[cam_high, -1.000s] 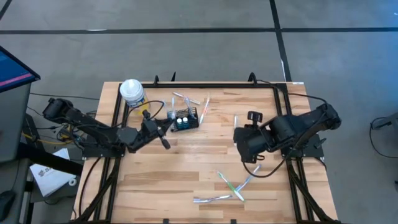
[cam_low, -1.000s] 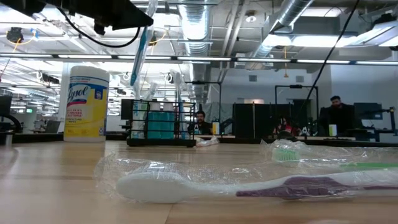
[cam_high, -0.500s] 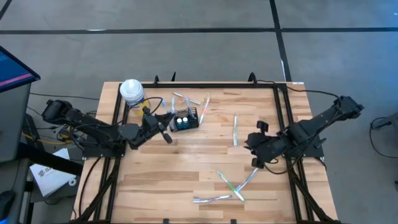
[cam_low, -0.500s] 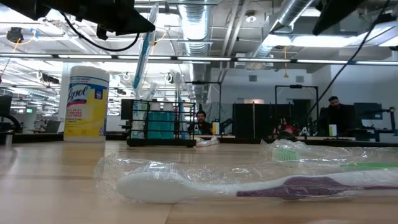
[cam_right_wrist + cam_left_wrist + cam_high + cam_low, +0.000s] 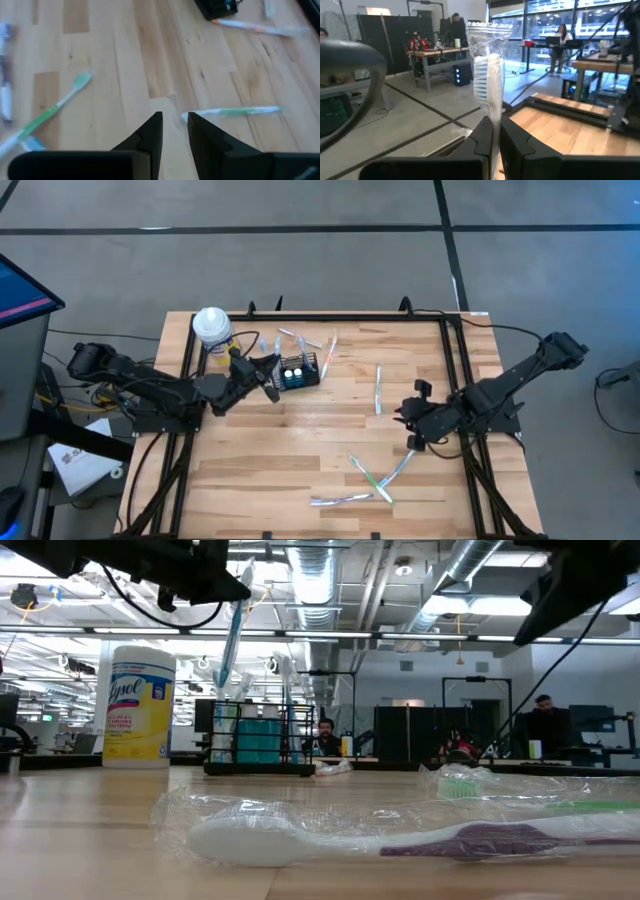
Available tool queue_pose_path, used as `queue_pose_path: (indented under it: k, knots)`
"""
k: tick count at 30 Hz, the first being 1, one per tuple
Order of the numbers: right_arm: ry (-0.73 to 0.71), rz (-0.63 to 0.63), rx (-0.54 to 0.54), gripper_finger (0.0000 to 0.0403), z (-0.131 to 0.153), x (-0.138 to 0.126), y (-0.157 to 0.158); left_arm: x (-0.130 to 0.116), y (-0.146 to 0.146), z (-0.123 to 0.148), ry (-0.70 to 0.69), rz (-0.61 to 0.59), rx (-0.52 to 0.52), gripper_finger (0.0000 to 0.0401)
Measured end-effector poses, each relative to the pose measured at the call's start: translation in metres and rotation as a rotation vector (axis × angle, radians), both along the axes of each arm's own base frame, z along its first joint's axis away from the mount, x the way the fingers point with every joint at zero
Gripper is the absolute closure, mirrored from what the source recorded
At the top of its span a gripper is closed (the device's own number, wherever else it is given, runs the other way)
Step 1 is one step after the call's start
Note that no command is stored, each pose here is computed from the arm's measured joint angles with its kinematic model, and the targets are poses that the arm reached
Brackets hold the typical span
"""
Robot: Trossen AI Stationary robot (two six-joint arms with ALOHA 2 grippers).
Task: Pick & Place toothbrushing station
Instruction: Put the top blue toothbrush into the mesh organizer
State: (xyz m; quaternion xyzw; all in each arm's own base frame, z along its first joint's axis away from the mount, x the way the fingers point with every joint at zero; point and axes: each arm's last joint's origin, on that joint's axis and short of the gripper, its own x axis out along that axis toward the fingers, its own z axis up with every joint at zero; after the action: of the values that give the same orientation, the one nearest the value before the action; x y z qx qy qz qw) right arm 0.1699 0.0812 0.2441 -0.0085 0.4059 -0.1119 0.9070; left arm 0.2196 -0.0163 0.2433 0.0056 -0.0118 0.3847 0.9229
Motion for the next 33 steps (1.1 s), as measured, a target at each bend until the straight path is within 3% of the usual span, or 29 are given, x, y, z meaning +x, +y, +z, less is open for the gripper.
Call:
queue_pose_path:
  k: [20,28,33]
  knots:
    - [-0.053,-0.055,-0.076,0.0321,-0.021,-0.011,0.008,0.010,0.008,-0.015,0.039,0.069,-0.008,0.0395]
    - [-0.063,-0.049,-0.099,0.0321,-0.021,-0.014,0.010,0.011,0.010,-0.024,-0.007,0.099,-0.070,0.0395]
    - [-0.076,-0.049,-0.117,0.0321,-0.021,-0.015,0.012,-0.003,0.012,-0.045,-0.059,0.107,-0.117,0.0395]
